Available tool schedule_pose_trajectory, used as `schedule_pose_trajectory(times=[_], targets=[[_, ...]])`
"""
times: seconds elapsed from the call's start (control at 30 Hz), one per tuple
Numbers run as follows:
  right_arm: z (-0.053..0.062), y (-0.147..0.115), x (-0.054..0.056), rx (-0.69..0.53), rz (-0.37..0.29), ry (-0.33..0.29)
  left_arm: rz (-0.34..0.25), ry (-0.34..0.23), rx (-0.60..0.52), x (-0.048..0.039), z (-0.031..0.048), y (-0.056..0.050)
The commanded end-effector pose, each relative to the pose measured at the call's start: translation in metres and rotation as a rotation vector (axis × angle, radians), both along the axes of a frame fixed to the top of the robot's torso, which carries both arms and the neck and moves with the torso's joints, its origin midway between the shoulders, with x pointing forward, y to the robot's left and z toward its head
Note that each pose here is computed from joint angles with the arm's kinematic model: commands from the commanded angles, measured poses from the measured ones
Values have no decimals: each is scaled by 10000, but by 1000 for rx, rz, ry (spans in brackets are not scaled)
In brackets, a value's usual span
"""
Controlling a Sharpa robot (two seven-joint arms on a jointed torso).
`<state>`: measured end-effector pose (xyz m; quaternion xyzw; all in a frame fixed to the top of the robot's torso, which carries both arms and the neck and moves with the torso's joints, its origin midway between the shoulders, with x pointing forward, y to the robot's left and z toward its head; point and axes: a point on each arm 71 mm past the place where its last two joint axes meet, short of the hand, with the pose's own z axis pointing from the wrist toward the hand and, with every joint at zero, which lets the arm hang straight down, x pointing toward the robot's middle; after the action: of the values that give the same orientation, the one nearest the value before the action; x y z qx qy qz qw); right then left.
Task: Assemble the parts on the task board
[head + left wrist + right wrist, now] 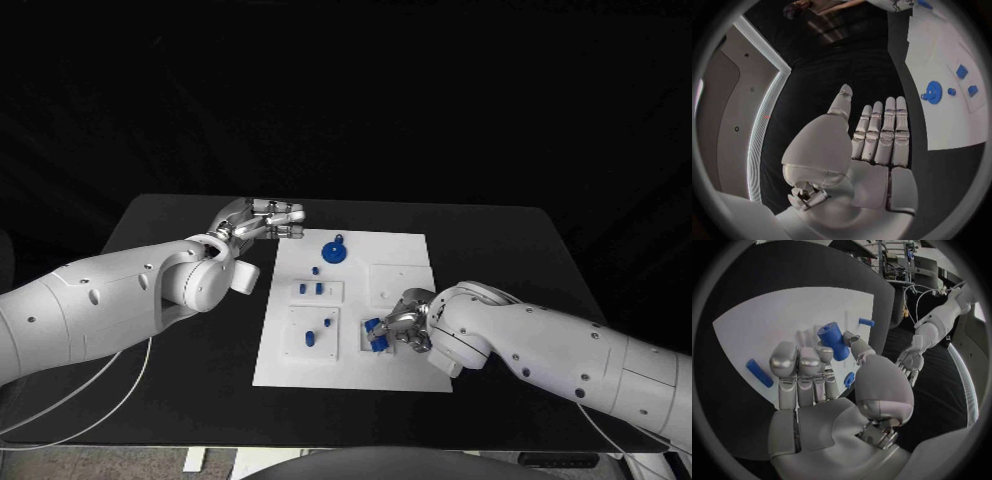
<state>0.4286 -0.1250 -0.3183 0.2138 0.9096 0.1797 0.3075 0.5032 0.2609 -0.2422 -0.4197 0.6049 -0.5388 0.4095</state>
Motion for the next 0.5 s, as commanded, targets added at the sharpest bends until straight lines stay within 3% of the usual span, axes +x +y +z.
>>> schedule_pose_trajectory(times=[0.03,0.5], targets=[[-23,12,5,-19,23,-4,-17,-7,-22,-4,12,-32],[-107,74,30,-52,57,-10,-23,-4,-28,-8,12,-39]])
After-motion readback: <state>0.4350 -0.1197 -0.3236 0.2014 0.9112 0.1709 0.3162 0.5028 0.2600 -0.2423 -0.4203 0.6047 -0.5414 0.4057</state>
